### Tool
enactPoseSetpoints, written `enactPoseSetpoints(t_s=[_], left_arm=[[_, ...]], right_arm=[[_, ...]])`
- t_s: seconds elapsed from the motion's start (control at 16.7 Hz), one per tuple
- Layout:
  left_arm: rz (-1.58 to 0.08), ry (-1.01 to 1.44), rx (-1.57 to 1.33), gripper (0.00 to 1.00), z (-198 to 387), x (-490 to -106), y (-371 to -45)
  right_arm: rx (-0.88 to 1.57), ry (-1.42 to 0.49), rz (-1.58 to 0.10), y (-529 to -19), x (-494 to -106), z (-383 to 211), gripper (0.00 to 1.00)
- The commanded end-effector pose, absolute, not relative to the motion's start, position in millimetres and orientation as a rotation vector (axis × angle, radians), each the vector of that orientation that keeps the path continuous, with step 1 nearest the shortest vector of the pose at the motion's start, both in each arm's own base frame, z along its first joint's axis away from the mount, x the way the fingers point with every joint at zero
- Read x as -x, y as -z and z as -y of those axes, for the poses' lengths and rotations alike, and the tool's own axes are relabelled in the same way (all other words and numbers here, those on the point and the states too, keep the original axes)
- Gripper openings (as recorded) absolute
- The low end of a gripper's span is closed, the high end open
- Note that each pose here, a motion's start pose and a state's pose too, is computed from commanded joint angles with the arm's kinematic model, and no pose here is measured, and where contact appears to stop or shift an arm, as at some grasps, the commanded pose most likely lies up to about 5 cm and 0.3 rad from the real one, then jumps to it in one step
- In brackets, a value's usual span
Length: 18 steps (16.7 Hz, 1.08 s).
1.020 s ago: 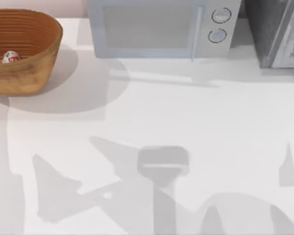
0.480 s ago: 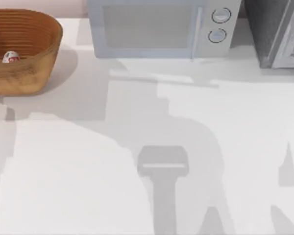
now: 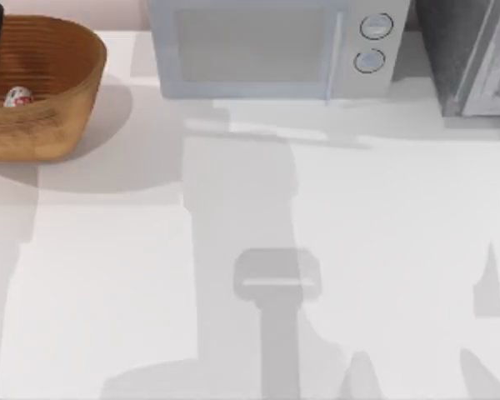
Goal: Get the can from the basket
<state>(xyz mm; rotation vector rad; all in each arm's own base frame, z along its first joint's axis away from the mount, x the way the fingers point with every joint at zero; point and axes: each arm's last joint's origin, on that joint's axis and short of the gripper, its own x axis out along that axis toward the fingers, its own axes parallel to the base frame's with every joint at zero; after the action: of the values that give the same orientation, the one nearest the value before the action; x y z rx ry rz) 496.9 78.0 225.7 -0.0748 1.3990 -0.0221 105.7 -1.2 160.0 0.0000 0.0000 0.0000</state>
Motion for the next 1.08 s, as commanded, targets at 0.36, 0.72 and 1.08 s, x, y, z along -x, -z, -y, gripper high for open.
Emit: enactPoseSetpoints(t_s=[0.36, 0.72, 1.08], left_arm=[[-1.468, 0.104, 0.080, 1.00, -49.6, -509.9, -192.6], [-1.466, 0.100, 0.082, 1.00, -52.0, -509.8, -192.4], [-1.473, 0.104, 0.081, 1.00, -45.6, -515.2, -153.5]], right_arm=[[0.000, 0.000, 0.000, -160.0, -105.7, 1.2, 1.00], [0.000, 0.000, 0.000, -160.0, -105.7, 1.2, 1.00], [0.000, 0.000, 0.000, -160.0, -105.7, 1.2, 1.00]])
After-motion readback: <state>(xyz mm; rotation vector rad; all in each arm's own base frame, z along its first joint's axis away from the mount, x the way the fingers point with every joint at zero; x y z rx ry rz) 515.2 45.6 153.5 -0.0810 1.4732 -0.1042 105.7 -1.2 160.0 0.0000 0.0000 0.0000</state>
